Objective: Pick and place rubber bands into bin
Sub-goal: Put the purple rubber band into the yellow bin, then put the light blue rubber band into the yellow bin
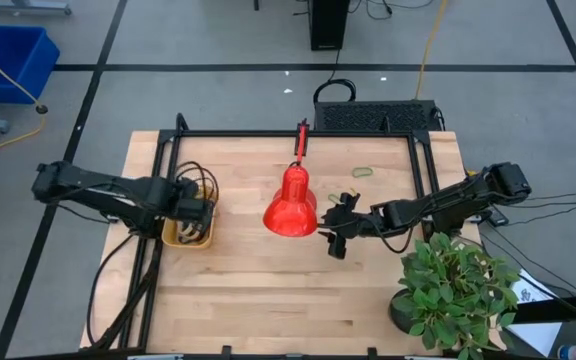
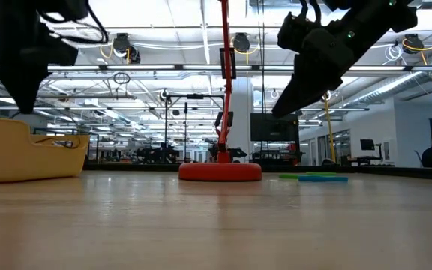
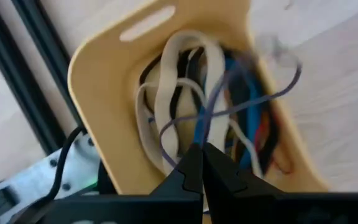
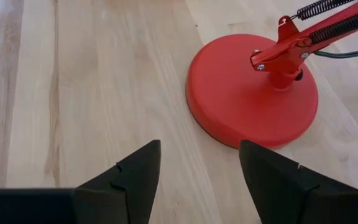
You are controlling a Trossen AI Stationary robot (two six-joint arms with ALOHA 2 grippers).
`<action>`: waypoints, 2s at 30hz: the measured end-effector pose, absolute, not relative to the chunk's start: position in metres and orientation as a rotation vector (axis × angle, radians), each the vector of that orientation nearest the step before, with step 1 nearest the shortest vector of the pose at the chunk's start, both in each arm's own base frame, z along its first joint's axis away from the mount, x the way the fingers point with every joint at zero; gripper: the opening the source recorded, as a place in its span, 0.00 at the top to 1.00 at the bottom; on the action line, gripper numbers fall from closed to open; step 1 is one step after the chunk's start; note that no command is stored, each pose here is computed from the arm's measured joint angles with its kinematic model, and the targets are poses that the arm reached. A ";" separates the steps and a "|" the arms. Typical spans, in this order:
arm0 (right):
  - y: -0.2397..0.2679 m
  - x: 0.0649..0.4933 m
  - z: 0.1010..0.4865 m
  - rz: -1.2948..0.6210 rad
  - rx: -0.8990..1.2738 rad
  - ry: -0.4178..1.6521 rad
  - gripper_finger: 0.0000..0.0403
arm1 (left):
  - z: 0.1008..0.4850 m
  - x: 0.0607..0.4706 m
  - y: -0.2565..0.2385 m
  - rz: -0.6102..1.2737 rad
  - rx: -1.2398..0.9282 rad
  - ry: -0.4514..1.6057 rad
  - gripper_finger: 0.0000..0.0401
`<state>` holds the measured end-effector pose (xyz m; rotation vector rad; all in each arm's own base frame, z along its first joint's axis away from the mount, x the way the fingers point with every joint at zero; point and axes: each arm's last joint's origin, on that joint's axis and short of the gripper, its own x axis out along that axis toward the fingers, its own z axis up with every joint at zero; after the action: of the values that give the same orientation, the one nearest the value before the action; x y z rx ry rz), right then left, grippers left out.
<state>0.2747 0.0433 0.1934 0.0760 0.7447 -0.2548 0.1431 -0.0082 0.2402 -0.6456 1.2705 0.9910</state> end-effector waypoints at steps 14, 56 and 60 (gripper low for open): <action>0.043 0.273 0.192 -0.257 0.070 0.763 0.47 | 0.224 0.133 -0.004 1.176 -0.706 1.454 0.99; 0.043 0.271 0.190 -0.249 0.031 0.805 0.47 | 0.223 0.136 -0.005 1.226 -0.827 1.399 0.61; 0.042 0.267 0.186 -0.241 -0.015 0.862 0.47 | 0.222 0.140 -0.005 1.201 -0.847 1.364 0.56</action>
<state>0.2666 0.0419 0.1862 -0.0145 0.8623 -0.2412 0.1403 -0.0049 0.2221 -0.8470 1.3642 1.2010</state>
